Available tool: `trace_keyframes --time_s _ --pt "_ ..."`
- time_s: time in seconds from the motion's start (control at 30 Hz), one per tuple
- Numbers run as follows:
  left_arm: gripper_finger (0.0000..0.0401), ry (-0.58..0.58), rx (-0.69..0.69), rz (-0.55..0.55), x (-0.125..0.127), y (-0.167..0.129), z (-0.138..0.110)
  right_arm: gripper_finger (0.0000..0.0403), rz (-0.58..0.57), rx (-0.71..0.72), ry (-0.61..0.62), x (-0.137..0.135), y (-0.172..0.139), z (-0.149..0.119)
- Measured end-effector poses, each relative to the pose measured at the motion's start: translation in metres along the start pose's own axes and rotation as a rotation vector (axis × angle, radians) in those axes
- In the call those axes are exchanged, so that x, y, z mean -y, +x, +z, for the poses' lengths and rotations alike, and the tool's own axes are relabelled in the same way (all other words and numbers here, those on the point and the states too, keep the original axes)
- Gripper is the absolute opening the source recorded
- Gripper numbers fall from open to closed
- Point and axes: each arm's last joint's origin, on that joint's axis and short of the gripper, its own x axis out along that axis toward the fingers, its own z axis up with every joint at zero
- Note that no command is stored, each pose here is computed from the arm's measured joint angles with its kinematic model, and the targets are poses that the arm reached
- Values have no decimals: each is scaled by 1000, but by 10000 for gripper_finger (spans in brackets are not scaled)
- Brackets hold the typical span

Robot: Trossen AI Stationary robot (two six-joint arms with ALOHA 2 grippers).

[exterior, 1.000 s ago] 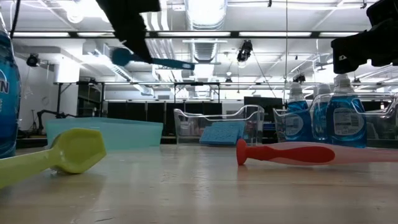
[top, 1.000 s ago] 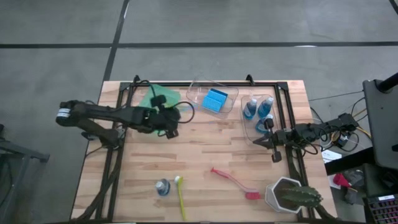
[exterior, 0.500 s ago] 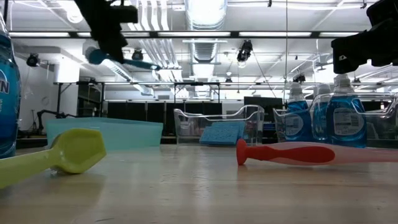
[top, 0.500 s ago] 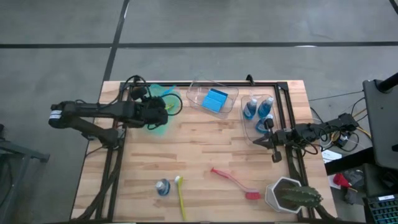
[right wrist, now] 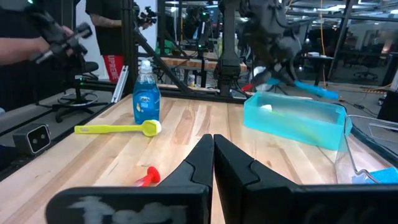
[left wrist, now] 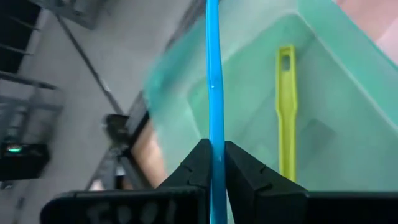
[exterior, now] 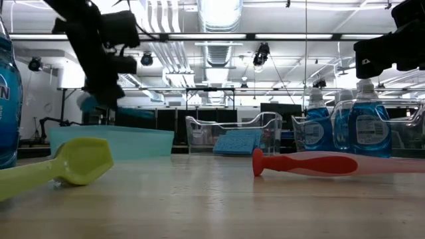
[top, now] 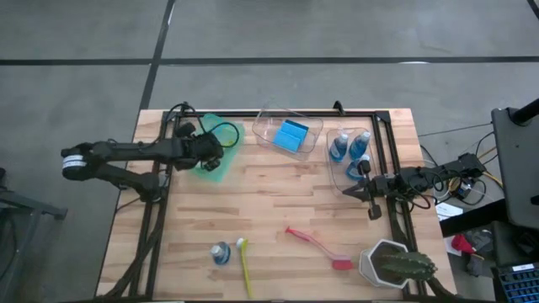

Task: Pick & Place Kitchen Sink Supplies
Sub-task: Put the blue dishwashing brush into the light blue bin

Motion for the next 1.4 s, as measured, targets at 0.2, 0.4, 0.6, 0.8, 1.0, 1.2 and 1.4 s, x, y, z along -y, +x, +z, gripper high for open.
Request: trace_keyframes --time_s 0.2,0.4,0.6,0.8,1.0,1.2,1.4 --pt "19 -36 -43 -31 0 26 -16 8 0 0 0 0 0 0" --pt "26 -54 -9 -74 1 42 -22 8 0 0 0 0 0 0" --pt "38 -47 59 -119 5 49 -25 8 0 0 0 0 0 0" --pt "27 -32 51 -143 8 52 -30 8 0 0 0 0 0 0" --pt "30 -34 52 -143 8 52 -30 8 0 0 0 0 0 0" --pt "40 -29 59 -283 11 52 -30 8 0 0 0 0 0 0" --pt "41 -43 57 -288 11 52 -30 8 0 0 0 0 0 0"
